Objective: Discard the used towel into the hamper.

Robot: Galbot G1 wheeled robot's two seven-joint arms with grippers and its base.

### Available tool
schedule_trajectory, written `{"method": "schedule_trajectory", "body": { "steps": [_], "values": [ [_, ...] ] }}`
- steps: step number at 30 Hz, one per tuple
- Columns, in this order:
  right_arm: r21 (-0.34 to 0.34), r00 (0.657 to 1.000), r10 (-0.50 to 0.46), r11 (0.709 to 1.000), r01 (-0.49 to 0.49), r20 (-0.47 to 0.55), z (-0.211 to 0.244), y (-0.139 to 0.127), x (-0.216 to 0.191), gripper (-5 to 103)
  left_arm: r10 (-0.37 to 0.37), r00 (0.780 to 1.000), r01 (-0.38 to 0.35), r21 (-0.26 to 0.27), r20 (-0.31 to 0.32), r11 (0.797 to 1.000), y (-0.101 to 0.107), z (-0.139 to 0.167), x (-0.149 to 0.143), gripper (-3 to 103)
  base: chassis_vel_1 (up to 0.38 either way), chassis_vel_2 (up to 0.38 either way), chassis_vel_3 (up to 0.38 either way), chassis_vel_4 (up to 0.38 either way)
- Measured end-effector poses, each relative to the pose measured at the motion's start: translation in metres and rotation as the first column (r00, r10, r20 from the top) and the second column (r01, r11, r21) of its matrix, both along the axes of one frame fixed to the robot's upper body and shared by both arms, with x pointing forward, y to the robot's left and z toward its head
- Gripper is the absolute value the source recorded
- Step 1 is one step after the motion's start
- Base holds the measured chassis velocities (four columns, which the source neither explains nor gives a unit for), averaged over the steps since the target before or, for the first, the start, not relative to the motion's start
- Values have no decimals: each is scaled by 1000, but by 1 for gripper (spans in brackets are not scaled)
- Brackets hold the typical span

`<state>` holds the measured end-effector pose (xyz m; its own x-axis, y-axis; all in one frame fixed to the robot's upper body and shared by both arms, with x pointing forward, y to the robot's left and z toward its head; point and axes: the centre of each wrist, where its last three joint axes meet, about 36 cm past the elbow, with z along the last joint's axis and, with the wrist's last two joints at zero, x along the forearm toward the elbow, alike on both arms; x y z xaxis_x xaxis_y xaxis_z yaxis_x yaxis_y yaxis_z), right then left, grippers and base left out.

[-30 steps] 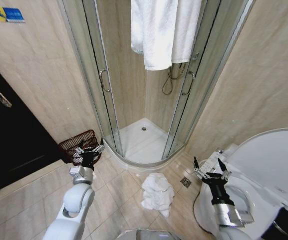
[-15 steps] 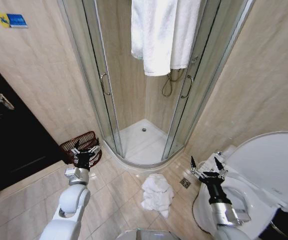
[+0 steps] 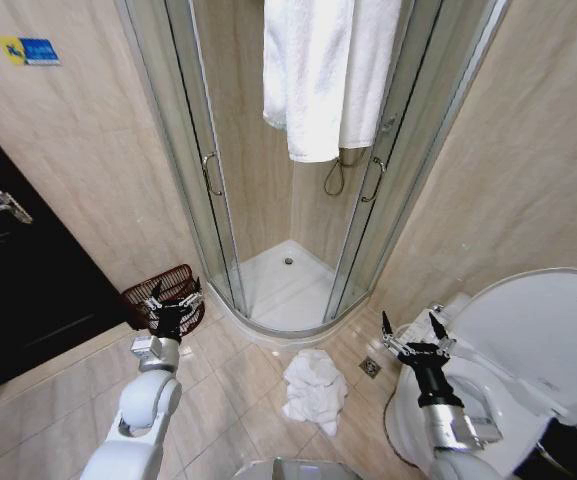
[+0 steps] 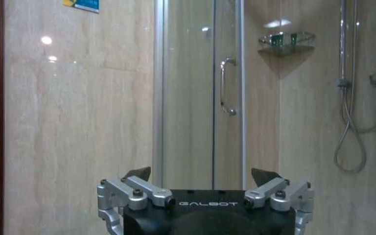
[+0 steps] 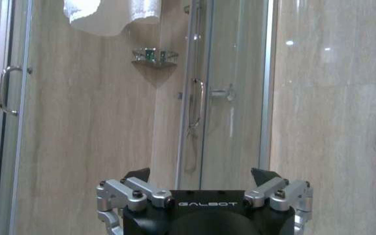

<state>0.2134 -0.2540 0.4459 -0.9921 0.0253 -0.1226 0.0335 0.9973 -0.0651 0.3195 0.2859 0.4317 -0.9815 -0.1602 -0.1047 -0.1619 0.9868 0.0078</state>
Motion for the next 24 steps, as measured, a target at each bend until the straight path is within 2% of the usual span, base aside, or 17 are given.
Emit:
{"method": "schedule_trajectory", "body": {
  "steps": [16,21,24],
  "values": [
    [-5,1000,-2,1000,2,1,2,-1,-1,100,5,1000,-5,0,3,1000,1,-1,1,100,0,0,0,0],
    [-2,1000,-4,1000,4,4,4,-1,3,100,-9,999,10,-15,41,1000,-1,-5,2,100,0,0,0,0],
    [12,1000,-15,1000,15,12,10,-2,10,100,-26,999,27,-13,42,1000,-1,-6,0,100,0,0,0,0]
  ]
}}
